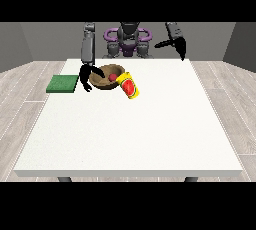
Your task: Pick the cup and pour the ball into the bowl, then pick the bowl and place it on the pad
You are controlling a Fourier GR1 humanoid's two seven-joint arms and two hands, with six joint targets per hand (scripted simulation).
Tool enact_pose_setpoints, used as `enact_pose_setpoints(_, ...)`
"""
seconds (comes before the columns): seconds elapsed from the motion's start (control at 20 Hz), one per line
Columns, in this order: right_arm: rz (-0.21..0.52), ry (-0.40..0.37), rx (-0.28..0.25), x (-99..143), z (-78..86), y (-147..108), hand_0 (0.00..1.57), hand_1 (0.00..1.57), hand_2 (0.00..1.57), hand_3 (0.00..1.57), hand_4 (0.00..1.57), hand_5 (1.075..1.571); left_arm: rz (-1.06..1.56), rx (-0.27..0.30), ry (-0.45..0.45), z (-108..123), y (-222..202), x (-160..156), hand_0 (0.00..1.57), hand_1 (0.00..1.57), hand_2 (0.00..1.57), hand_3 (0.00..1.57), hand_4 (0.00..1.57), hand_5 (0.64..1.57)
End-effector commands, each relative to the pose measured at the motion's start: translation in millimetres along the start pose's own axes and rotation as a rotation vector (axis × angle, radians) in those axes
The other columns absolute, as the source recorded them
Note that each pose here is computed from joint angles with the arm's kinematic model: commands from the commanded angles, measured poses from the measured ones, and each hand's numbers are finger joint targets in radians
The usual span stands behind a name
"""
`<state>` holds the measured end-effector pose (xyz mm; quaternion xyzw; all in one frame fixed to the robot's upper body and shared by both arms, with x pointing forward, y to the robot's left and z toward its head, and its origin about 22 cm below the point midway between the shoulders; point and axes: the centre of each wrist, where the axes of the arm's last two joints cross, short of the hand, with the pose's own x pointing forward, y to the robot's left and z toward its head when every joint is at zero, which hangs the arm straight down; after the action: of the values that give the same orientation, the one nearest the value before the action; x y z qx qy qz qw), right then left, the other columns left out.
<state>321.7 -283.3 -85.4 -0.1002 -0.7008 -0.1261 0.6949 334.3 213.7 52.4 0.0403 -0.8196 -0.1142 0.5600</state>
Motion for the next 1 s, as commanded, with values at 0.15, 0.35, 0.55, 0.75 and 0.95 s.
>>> enact_pose_setpoints(0.15, 0.454, 0.165, -0.119, -23.4, 19.5, -16.4, 1.57, 1.57, 1.57, 1.56, 0.94, 1.558, 0.014, -0.040, -0.028, -10.0, -13.8, 8.4, 0.00, 0.00, 0.00, 0.00, 0.66, 1.531)
enact_pose_setpoints(0.35, 0.512, 0.265, -0.170, -9.3, 6.1, -7.4, 1.57, 1.57, 1.57, 1.26, 0.90, 1.566, 0.050, -0.046, 0.087, 4.5, 0.3, -14.4, 0.00, 0.00, 0.00, 0.00, 0.90, 1.466)
enact_pose_setpoints(0.55, 0.541, 0.337, -0.082, 23.7, -17.5, 37.1, 1.57, 1.57, 1.57, 0.94, 0.84, 1.563, 0.033, 0.065, 0.216, 27.9, 29.6, -50.3, 0.00, 0.00, 0.00, 0.00, 0.97, 1.423)
enact_pose_setpoints(0.75, 0.566, 0.406, -0.029, 44.4, -26.5, 47.0, 1.57, 1.57, 1.57, 0.89, 0.81, 1.565, 0.026, 0.129, 0.360, 79.3, 43.5, -85.7, 0.00, 0.00, 0.00, 0.00, 1.00, 1.411)
enact_pose_setpoints(0.95, 0.541, 0.408, 0.006, 84.4, -49.8, 38.7, 1.57, 1.57, 1.57, 0.74, 0.81, 1.567, 0.029, 0.141, 0.342, 59.4, 62.9, -73.8, 0.00, 0.00, 0.00, 0.00, 1.00, 1.407)
